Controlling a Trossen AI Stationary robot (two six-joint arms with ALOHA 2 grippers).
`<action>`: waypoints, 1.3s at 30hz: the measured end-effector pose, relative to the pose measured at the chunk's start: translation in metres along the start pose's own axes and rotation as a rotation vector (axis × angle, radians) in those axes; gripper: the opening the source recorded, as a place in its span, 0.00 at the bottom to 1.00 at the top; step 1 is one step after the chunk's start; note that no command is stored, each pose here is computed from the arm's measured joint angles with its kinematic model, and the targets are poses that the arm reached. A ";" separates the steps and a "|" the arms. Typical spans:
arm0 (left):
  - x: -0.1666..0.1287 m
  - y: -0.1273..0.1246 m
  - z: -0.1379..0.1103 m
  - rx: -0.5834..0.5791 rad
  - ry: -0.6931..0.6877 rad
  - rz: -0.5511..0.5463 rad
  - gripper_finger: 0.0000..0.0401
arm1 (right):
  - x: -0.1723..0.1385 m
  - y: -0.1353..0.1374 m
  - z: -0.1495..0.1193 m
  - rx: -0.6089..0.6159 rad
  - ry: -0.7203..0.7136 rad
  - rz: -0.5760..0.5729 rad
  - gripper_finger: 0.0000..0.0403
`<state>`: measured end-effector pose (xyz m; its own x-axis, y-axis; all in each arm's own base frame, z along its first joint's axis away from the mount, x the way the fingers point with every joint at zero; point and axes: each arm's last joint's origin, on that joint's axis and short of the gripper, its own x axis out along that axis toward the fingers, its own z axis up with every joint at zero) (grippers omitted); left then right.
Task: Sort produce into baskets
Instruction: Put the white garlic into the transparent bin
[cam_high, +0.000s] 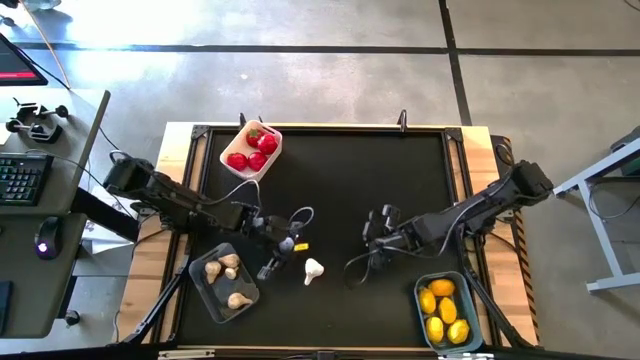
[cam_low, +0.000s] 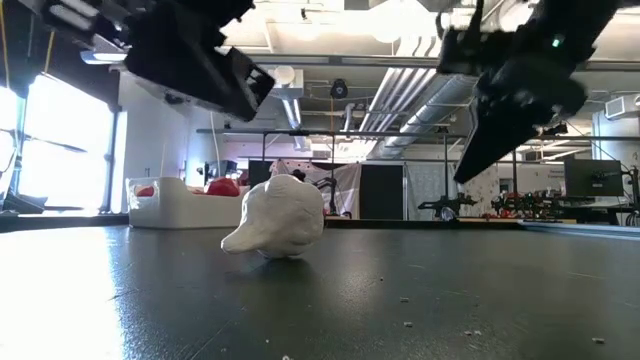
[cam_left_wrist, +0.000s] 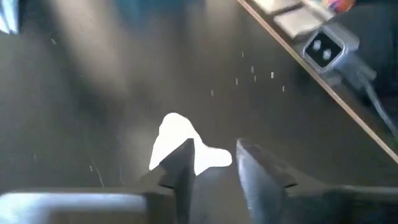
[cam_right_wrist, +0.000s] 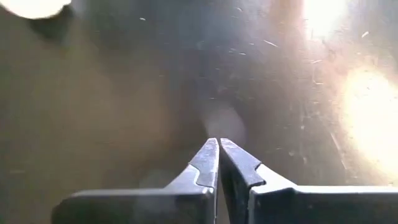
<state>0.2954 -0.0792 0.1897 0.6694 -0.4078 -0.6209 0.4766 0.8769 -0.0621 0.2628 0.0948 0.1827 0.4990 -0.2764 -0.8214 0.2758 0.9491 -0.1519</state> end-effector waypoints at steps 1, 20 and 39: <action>0.002 -0.002 -0.002 0.003 0.014 0.010 0.29 | 0.003 -0.003 -0.001 0.000 0.000 -0.006 0.01; 0.059 0.011 -0.015 -0.111 0.042 0.063 0.59 | 0.019 -0.020 -0.005 -0.004 -0.037 -0.108 0.00; 0.042 0.009 -0.007 -0.025 0.123 0.085 0.33 | 0.019 -0.021 -0.005 -0.032 -0.056 -0.155 0.00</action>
<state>0.3240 -0.0864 0.1571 0.6313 -0.2992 -0.7155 0.4058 0.9137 -0.0240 0.2625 0.0699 0.1676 0.4978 -0.4273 -0.7547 0.3275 0.8984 -0.2926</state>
